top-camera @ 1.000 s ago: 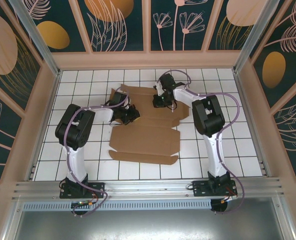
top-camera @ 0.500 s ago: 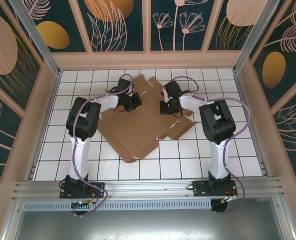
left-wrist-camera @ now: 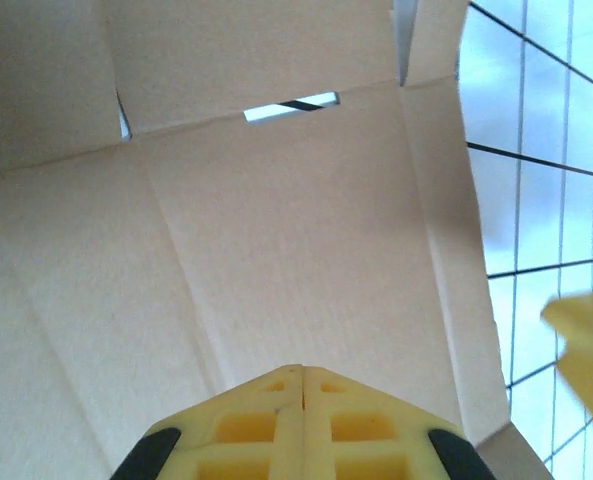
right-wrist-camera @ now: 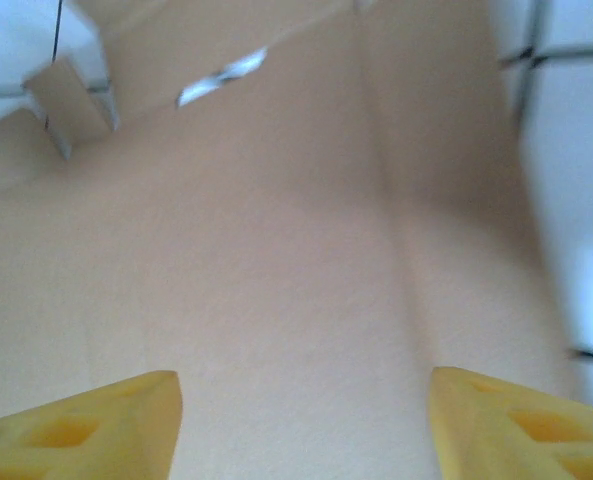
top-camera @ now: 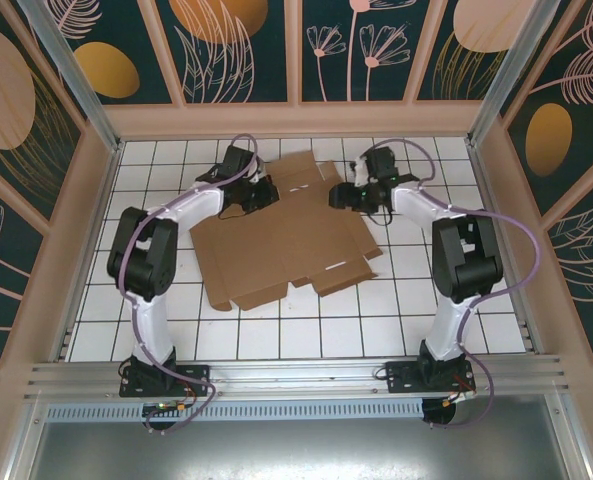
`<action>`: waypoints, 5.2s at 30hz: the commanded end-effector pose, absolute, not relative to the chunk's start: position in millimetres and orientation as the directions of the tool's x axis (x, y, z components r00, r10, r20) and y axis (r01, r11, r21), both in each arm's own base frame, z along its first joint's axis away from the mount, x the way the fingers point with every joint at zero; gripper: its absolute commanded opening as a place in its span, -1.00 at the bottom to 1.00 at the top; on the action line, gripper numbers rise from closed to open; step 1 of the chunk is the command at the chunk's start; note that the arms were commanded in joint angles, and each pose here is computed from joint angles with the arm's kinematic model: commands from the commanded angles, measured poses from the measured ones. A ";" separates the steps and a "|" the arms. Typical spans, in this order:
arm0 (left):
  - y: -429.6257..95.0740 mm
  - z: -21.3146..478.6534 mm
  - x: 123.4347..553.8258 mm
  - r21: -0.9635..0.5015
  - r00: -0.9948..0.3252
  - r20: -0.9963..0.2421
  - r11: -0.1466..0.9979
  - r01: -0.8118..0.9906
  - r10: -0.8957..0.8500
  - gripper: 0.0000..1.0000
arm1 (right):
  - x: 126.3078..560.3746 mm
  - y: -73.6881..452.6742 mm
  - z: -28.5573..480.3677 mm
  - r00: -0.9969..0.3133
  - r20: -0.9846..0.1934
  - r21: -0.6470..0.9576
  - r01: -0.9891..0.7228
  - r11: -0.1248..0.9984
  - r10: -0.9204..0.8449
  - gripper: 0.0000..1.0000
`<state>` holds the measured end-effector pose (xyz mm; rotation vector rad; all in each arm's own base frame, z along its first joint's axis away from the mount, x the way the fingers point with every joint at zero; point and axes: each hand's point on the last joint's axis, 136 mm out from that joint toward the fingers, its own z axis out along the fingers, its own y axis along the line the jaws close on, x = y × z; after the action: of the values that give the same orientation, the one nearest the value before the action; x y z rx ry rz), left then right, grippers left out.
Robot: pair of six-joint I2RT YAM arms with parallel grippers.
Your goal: Fold the paper box
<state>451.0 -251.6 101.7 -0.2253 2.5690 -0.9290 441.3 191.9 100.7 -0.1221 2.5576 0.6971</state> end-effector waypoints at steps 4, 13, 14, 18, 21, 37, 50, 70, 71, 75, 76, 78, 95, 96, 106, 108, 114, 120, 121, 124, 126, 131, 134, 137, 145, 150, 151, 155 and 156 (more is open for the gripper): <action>-234.6 42.3 423.4 -0.643 -0.934 -0.182 0.756 -0.125 -0.308 -0.98 | 472.8 174.8 89.2 -0.873 -0.488 0.410 -0.240 0.880 -0.011 0.51; -223.0 2.9 412.4 -0.612 -0.937 -0.118 0.767 -0.193 -0.330 -1.00 | 472.0 167.3 51.5 -0.921 -0.385 0.485 -0.250 0.838 -0.052 0.52; -222.2 0.1 411.0 -0.610 -0.937 -0.114 0.768 -0.196 -0.330 -1.00 | 470.7 166.2 49.0 -0.923 -0.382 0.485 -0.249 0.838 -0.052 0.52; -216.6 -10.1 407.9 -0.599 -0.936 -0.095 0.770 -0.219 -0.340 -1.00 | 463.9 169.5 48.6 -0.922 -0.383 0.532 -0.269 0.803 -0.055 0.50; -215.0 -13.0 406.9 -0.603 -0.934 -0.085 0.764 -0.229 -0.347 -1.00 | 458.7 176.2 45.3 -0.928 -0.367 0.578 -0.274 0.769 -0.054 0.47; -214.0 -11.1 407.1 -0.607 -0.932 -0.085 0.760 -0.233 -0.353 -1.00 | 450.9 184.7 45.4 -0.911 -0.405 0.493 -0.291 0.820 -0.079 -0.41; -216.7 19.9 416.8 -0.643 -0.918 -0.132 0.737 -0.207 -0.373 -1.00 | 469.4 172.5 84.1 -0.701 -0.576 -0.341 -0.263 0.903 -0.421 -0.71; -259.7 221.5 504.5 -0.881 -0.836 -0.270 0.473 0.014 -0.478 0.15 | 469.7 263.1 190.7 -0.243 -0.646 -0.656 -0.307 0.689 -0.724 -0.74; -260.7 221.6 507.8 -0.885 -0.835 -0.265 0.465 0.012 -0.482 0.15 | 469.7 264.8 192.4 -0.241 -0.655 -0.645 -0.314 0.696 -0.716 -0.74; -268.1 219.5 518.9 -0.897 -0.843 -0.248 0.441 0.014 -0.478 0.18 | 468.9 271.9 195.3 -0.234 -0.677 -0.617 -0.336 0.712 -0.698 -0.74; -270.9 215.8 520.8 -0.896 -0.849 -0.242 0.445 0.009 -0.470 0.19 | 469.5 272.5 196.9 -0.232 -0.683 -0.612 -0.337 0.716 -0.693 -0.74; -272.7 210.7 525.9 -0.891 -0.855 -0.233 0.454 -0.004 -0.464 0.21 | 469.7 274.4 199.0 -0.229 -0.686 -0.608 -0.339 0.717 -0.690 -0.73; -314.9 184.7 552.6 -0.890 -0.897 -0.172 0.455 -0.036 -0.406 0.26 | 466.3 287.1 203.3 -0.204 -0.699 -0.598 -0.358 0.717 -0.685 -0.73; -315.5 183.7 552.8 -0.889 -0.899 -0.170 0.456 -0.037 -0.404 0.25 | 465.8 287.7 204.0 -0.202 -0.699 -0.599 -0.358 0.716 -0.686 -0.74; -312.8 169.8 549.0 -0.860 -0.906 -0.154 0.505 -0.073 -0.393 0.02 | 463.7 291.1 201.7 -0.188 -0.683 -0.622 -0.357 0.697 -0.706 -0.74; -315.0 171.8 550.8 -0.865 -0.907 -0.152 0.496 -0.069 -0.392 -0.09 | 462.4 292.8 201.4 -0.184 -0.677 -0.628 -0.359 0.690 -0.712 -0.74; -317.7 171.5 553.2 -0.870 -0.910 -0.156 0.490 -0.058 -0.385 -0.50 | 460.0 294.5 205.4 -0.171 -0.674 -0.638 -0.355 0.683 -0.718 -0.74; -320.3 174.2 553.9 -0.885 -0.910 -0.146 0.462 -0.055 -0.388 -1.00 | 455.6 293.9 213.1 -0.160 -0.681 -0.634 -0.358 0.685 -0.714 -0.71; -320.7 174.9 554.1 -0.888 -0.909 -0.146 0.457 -0.053 -0.389 -1.00 | 454.2 293.9 215.6 -0.157 -0.685 -0.632 -0.358 0.687 -0.712 -0.67; -319.7 178.5 555.0 -0.900 -0.904 -0.134 0.431 -0.060 -0.405 -1.00 | 445.2 294.9 233.5 -0.135 -0.712 -0.612 -0.360 0.704 -0.689 -0.29; -316.2 181.3 556.6 -0.911 -0.896 -0.123 0.407 -0.069 -0.427 -1.00 | 434.2 296.8 254.8 -0.120 -0.767 -0.554 -0.371 0.745 -0.630 -0.03; -302.8 184.7 562.9 -0.939 -0.862 -0.070 0.324 -0.112 -0.501 -1.00 | 386.7 320.8 277.5 -0.183 -0.893 -0.241 -0.576 0.781 -0.411 -0.10; -297.3 181.8 566.4 -0.950 -0.840 -0.022 0.273 -0.151 -0.541 -1.00 | 352.8 342.2 248.3 -0.267 -0.890 -0.107 -0.664 0.740 -0.369 -0.45; -291.9 182.4 569.1 -0.958 -0.817 0.011 0.229 -0.174 -0.576 -1.00 | 321.7 362.8 197.1 -0.369 -0.841 -0.015 -0.716 0.698 -0.397 -0.77; -279.3 196.0 573.5 -0.967 -0.789 0.015 0.191 -0.166 -0.614 -1.00 | 264.5 407.7 74.3 -0.526 -0.653 0.084 -0.765 0.638 -0.545 -0.94; -267.2 204.4 572.0 -0.968 -0.775 0.000 0.196 -0.159 -0.631 -1.00 | 266.4 401.7 21.9 -0.591 -0.531 0.038 -0.732 0.680 -0.607 -1.00; -264.2 205.2 571.1 -0.967 -0.773 -0.006 0.202 -0.158 -0.634 -1.00 | 268.4 395.3 15.5 -0.606 -0.509 0.027 -0.722 0.692 -0.612 -1.00; -247.0 207.1 566.9 -0.957 -0.756 -0.054 0.250 -0.146 -0.652 -1.00 | 268.8 359.2 -7.7 -0.653 -0.408 -0.011 -0.695 0.719 -0.638 -1.00; -241.5 205.2 565.8 -0.954 -0.749 -0.062 0.259 -0.149 -0.659 -1.00 | 268.8 348.6 -11.7 -0.665 -0.383 -0.018 -0.688 0.725 -0.641 -1.00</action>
<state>568.1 -259.9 181.0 -0.7599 2.1336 -1.5467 274.3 393.8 23.0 -1.0335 2.4035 0.3466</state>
